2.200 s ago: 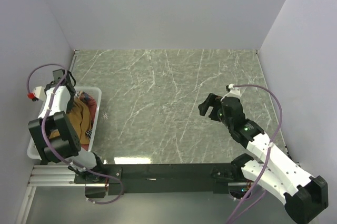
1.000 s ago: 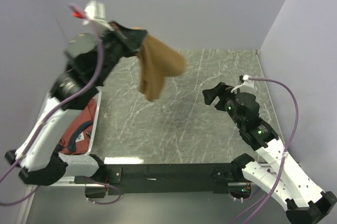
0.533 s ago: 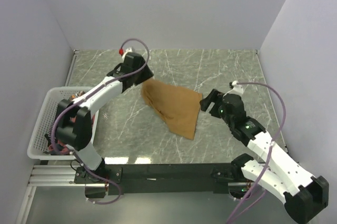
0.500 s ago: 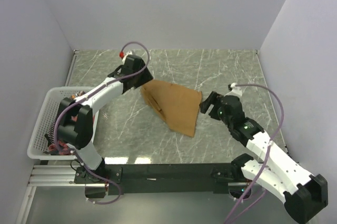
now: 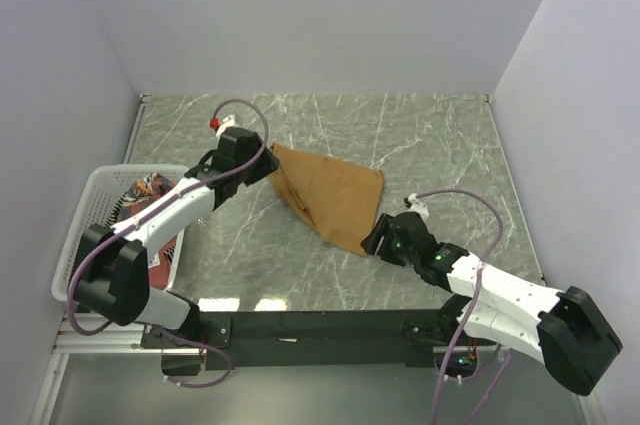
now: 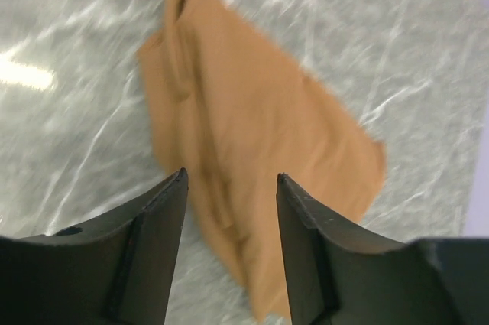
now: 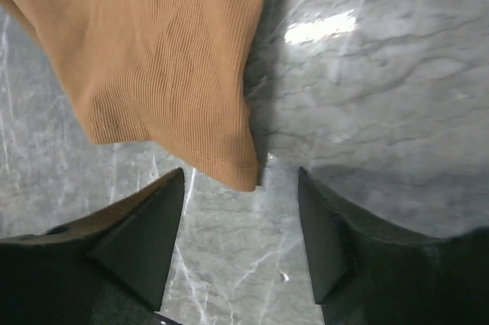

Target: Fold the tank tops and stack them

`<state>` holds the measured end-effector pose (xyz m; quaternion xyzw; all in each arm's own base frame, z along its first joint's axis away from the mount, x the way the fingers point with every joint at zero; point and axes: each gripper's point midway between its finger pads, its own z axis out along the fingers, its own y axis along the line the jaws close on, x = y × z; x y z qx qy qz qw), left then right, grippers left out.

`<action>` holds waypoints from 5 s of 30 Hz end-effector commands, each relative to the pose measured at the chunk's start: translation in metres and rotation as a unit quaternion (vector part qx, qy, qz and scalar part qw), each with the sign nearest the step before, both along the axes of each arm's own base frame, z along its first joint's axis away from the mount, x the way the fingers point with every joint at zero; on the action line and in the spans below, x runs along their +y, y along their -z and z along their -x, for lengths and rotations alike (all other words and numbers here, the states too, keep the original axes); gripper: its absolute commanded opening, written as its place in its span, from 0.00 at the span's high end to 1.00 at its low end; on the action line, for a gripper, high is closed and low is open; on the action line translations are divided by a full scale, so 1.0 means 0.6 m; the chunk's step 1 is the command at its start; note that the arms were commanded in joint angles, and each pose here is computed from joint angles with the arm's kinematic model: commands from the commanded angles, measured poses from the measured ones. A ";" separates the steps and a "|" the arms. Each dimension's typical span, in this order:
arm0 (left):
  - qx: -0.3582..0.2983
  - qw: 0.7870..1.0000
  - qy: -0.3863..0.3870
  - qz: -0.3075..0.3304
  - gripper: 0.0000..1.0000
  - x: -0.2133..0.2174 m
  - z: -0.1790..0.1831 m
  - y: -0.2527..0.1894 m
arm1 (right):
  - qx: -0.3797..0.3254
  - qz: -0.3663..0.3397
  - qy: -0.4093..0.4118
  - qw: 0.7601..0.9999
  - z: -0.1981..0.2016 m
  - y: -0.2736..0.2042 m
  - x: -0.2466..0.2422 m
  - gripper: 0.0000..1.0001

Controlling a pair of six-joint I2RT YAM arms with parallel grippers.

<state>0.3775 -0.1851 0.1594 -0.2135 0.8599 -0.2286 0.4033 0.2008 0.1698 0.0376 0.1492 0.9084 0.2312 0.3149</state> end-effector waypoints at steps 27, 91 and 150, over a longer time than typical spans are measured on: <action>0.063 0.994 0.084 0.004 0.59 -0.061 0.030 0.158 | -0.146 -0.001 0.106 0.984 -0.114 -0.243 -0.076 1.00; 0.056 0.995 0.051 -0.066 0.99 -0.153 0.040 0.118 | -0.169 0.019 0.167 0.971 -0.219 -0.338 -0.194 1.00; 0.080 0.991 0.075 -0.078 0.61 -0.091 0.159 0.132 | -0.094 0.030 0.186 0.978 -0.231 -0.221 -0.247 1.00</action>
